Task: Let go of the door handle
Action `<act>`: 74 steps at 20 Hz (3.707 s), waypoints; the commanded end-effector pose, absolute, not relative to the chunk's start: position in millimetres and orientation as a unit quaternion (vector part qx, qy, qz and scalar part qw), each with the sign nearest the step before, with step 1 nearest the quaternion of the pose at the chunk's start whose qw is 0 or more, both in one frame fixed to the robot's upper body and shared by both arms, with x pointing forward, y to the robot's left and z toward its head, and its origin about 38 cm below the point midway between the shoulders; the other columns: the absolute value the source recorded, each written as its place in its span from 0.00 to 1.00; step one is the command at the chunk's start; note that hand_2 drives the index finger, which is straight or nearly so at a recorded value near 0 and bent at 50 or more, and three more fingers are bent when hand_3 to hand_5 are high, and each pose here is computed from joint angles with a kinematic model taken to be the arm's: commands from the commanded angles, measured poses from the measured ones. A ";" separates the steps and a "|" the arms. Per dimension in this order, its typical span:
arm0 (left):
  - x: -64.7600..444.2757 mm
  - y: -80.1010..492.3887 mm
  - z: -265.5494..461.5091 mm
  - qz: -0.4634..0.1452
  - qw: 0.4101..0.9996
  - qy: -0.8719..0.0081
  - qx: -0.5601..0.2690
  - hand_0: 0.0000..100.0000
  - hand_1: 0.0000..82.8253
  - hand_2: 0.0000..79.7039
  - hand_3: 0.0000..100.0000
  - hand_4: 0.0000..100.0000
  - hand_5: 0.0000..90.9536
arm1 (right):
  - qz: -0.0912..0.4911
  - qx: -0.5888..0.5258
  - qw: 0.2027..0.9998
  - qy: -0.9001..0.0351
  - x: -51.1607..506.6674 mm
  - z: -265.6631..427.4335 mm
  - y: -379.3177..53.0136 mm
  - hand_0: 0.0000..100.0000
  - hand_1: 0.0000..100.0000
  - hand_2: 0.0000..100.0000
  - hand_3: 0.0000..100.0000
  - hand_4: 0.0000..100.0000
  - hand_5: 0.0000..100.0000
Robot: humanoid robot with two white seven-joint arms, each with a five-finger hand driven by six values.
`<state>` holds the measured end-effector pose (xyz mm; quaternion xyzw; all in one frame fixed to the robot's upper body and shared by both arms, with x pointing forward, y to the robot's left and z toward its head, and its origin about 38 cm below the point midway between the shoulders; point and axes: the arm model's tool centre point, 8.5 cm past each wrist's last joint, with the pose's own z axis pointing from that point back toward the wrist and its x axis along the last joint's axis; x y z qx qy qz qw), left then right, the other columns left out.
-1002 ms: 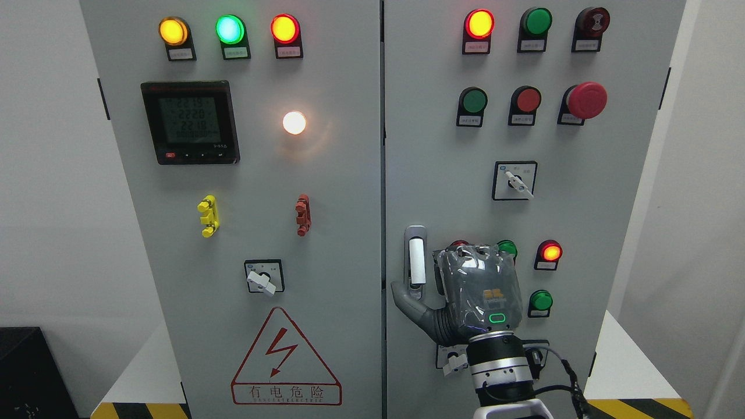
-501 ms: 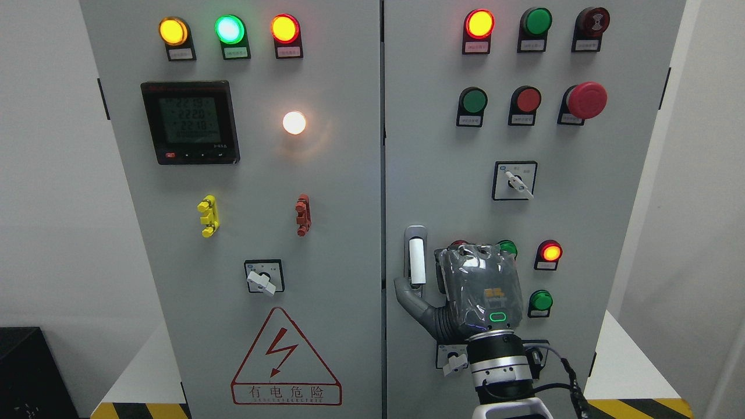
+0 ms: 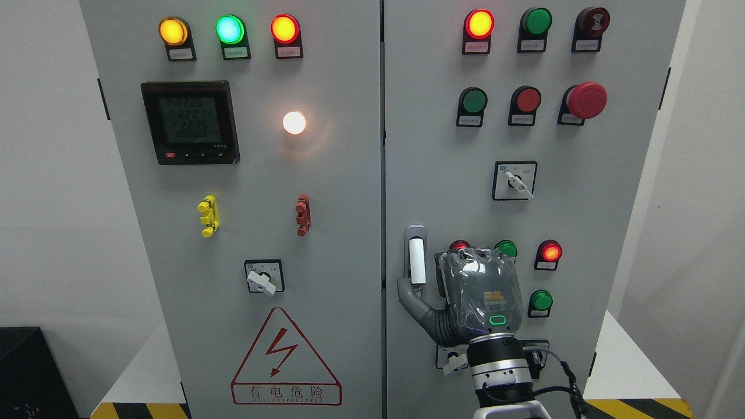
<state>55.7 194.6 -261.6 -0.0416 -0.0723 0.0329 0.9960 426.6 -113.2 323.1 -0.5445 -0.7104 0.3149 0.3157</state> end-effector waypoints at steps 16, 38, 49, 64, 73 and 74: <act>62.6 194.2 -261.3 0.022 0.995 -0.082 -0.042 0.00 0.00 0.03 0.10 0.01 0.00 | 0.310 -0.545 0.319 -0.711 423.3 323.0 -116.5 0.33 0.30 0.94 1.00 0.97 0.92; 62.6 194.2 -261.3 0.022 0.995 -0.082 -0.042 0.00 0.00 0.03 0.10 0.01 0.00 | 0.306 -0.549 0.326 -0.706 423.3 321.0 -119.8 0.41 0.30 0.94 1.00 0.97 0.93; 62.6 194.2 -261.3 0.022 0.995 -0.082 -0.042 0.00 0.00 0.03 0.10 0.01 0.00 | 0.306 -0.550 0.325 -0.706 422.8 321.7 -120.7 0.44 0.33 0.94 1.00 0.97 0.93; 62.6 194.2 -261.3 0.022 0.995 -0.082 -0.042 0.00 0.00 0.03 0.09 0.01 0.00 | 0.304 -0.552 0.326 -0.705 419.9 320.2 -124.3 0.46 0.36 0.94 1.00 0.97 0.93; 62.6 194.2 -261.3 0.022 0.995 -0.082 -0.042 0.00 0.00 0.03 0.10 0.01 0.00 | 0.301 -0.555 0.326 -0.704 420.2 321.4 -127.0 0.47 0.36 0.94 1.00 0.97 0.93; 62.6 194.2 -261.3 0.022 0.995 -0.082 -0.042 0.00 0.00 0.03 0.10 0.01 0.00 | 0.301 -0.555 0.326 -0.704 420.2 321.4 -127.0 0.47 0.36 0.94 1.00 0.97 0.93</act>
